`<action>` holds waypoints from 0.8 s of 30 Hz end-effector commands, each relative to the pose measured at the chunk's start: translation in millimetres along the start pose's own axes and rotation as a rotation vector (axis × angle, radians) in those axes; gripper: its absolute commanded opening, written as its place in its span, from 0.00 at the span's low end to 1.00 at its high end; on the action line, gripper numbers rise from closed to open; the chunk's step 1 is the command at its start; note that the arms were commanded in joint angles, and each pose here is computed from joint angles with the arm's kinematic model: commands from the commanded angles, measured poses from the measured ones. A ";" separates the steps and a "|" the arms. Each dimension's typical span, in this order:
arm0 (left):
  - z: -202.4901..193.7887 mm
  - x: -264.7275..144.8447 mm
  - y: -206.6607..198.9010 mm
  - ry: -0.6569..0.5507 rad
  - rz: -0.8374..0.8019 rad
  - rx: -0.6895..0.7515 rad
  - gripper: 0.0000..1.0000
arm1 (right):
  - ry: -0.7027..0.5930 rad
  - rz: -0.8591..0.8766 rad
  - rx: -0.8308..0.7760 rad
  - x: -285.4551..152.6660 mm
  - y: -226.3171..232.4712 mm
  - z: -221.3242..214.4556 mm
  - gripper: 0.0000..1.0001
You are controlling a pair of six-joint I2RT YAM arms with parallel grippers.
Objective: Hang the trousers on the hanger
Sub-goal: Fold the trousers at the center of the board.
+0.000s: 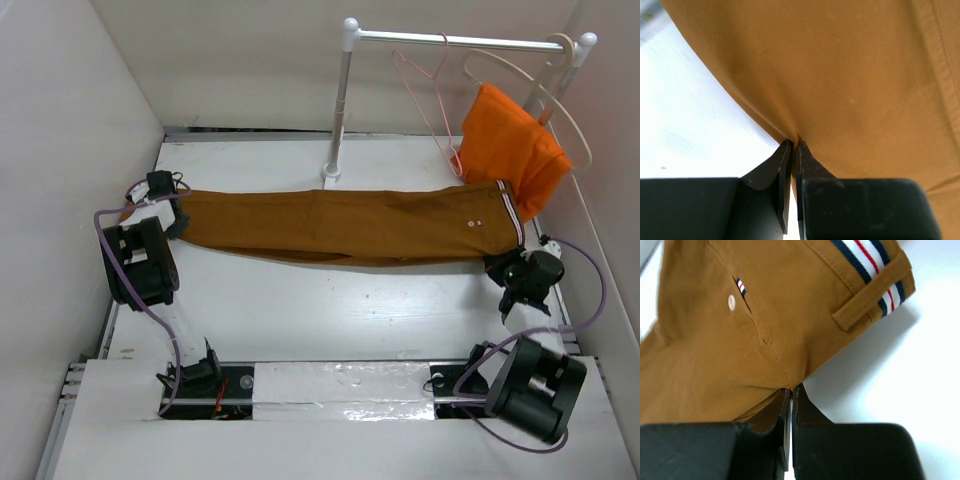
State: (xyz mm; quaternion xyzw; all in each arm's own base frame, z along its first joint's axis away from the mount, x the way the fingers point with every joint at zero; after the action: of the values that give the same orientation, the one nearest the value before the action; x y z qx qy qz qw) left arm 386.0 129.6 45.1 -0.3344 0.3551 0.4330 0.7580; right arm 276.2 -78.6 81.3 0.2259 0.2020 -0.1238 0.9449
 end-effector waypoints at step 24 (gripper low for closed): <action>16.4 -98.6 -28.7 -0.131 -0.256 0.005 0.71 | -0.036 -0.223 -0.003 -62.6 -63.5 -9.5 0.97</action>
State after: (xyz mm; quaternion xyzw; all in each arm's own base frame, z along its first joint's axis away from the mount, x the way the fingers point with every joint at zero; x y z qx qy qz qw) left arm 360.9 109.6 93.4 -0.3414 0.3182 0.4054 0.7860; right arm 187.7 -104.5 62.5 0.2254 0.2485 -0.2206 0.9159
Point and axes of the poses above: each gripper's point midway between its finger pads, its own x axis out along the fingers, its own y axis along the line the jaws close on, z = x × y, the point moved 2 cm from there along -x, back along the fingers, and after that the axes turned 11 degrees about -x, right-handed, at the moved point
